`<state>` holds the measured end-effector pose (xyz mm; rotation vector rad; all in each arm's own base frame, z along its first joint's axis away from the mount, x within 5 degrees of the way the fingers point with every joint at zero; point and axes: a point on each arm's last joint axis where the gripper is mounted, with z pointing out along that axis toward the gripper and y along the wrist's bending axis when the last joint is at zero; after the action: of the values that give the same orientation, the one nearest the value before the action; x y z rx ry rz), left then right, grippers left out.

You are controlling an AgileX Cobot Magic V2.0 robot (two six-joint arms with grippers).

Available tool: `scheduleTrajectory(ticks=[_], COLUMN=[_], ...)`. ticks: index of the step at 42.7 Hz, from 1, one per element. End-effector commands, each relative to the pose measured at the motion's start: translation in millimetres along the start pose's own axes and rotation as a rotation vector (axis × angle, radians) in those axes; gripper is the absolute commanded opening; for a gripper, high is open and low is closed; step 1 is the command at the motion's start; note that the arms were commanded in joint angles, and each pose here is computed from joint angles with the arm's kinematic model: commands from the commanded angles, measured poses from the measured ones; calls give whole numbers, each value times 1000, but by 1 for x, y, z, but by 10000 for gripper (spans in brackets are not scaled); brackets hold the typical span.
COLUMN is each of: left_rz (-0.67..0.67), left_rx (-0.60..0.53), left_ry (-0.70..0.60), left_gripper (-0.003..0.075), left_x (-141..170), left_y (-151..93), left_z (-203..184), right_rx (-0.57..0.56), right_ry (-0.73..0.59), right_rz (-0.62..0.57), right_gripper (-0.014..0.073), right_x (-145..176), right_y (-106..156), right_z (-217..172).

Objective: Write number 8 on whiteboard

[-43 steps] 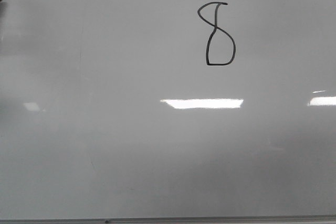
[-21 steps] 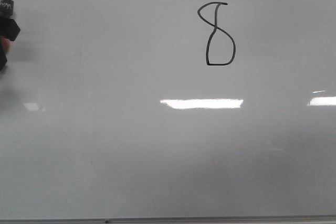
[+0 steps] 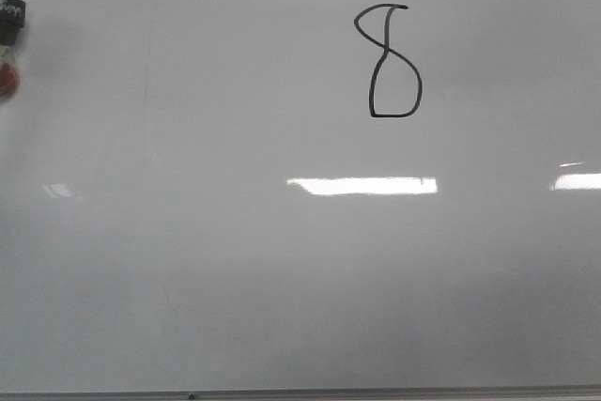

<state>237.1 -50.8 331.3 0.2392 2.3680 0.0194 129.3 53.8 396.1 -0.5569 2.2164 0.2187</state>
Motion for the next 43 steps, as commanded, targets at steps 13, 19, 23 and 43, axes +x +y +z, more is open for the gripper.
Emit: scheduleTrajectory(ticks=[13, 19, 23, 43], left_rz=[102, 114, 111, 111], left_rx=[232, 267, 268, 268], left_ry=[-301, -342, -356, -353], left_gripper=[367, 367, 367, 19], left_x=[34, 56, 63, 64], left_y=[-27, -24, -21, -20], left_z=[-109, -122, -126, -125], right_rx=[47, 48, 48, 48], right_ry=[-141, -159, -157, -154], right_rz=[16, 22, 21, 22], right_gripper=[570, 570, 570, -50], right_x=[35, 44, 46, 46], right_y=[3, 4, 5, 5], right_z=[-21, -25, -25, -25])
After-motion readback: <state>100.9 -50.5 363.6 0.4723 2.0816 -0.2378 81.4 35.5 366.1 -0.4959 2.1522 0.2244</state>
